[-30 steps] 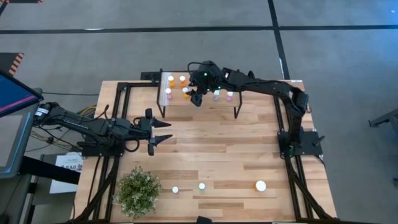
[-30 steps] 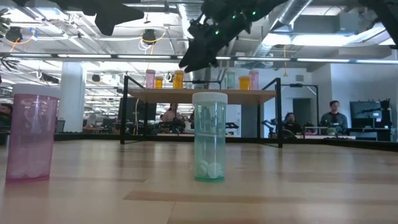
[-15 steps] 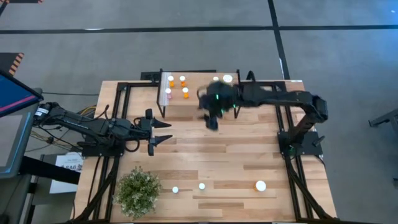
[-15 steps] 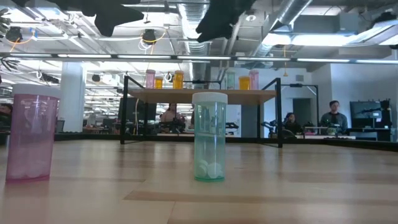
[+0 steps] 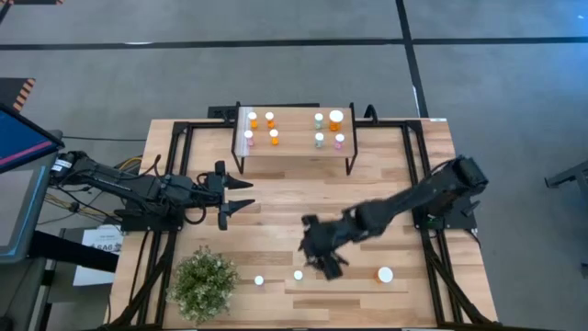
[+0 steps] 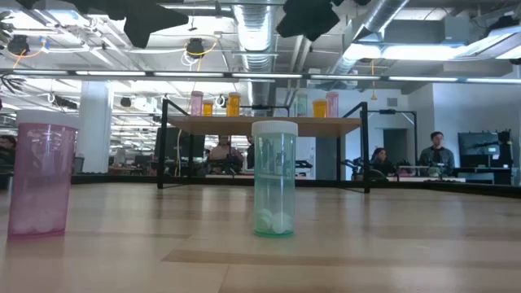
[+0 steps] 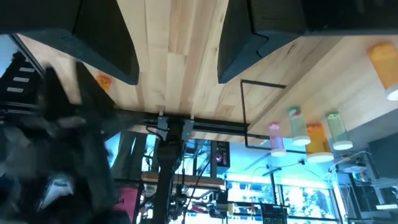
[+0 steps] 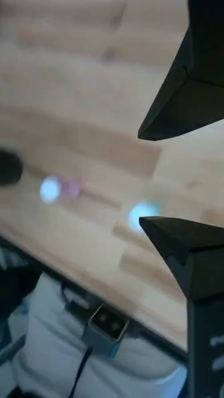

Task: Pick and place medicine bottles onto shelf by color
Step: Put the small green pill bottle on the shelf

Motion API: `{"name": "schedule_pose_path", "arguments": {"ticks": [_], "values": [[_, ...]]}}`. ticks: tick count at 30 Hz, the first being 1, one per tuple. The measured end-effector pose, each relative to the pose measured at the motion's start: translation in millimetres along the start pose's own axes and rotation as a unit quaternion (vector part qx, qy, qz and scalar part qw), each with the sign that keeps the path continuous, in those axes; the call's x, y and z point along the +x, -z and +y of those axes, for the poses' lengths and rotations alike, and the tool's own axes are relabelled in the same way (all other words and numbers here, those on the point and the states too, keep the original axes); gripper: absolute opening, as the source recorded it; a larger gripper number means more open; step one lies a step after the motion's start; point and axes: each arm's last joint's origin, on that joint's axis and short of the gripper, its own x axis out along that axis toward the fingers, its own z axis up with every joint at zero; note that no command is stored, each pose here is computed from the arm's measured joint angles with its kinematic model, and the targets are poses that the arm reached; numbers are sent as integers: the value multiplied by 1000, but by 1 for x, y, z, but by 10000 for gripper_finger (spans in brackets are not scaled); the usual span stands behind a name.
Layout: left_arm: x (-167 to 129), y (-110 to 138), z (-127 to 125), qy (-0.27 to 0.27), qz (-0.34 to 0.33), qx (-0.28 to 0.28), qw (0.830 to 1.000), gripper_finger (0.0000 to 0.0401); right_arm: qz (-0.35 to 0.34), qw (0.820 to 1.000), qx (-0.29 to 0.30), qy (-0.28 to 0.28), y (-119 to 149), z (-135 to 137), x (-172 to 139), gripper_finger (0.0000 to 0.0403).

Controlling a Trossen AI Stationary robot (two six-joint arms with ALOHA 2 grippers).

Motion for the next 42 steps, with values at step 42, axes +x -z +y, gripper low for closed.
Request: {"name": "schedule_pose_path", "arguments": {"ticks": [42], "values": [[0, 0, 0, 1, 1, -2, 1000, 206, 36, 999, 33, -20, 32, 21, 89, 234]]}}
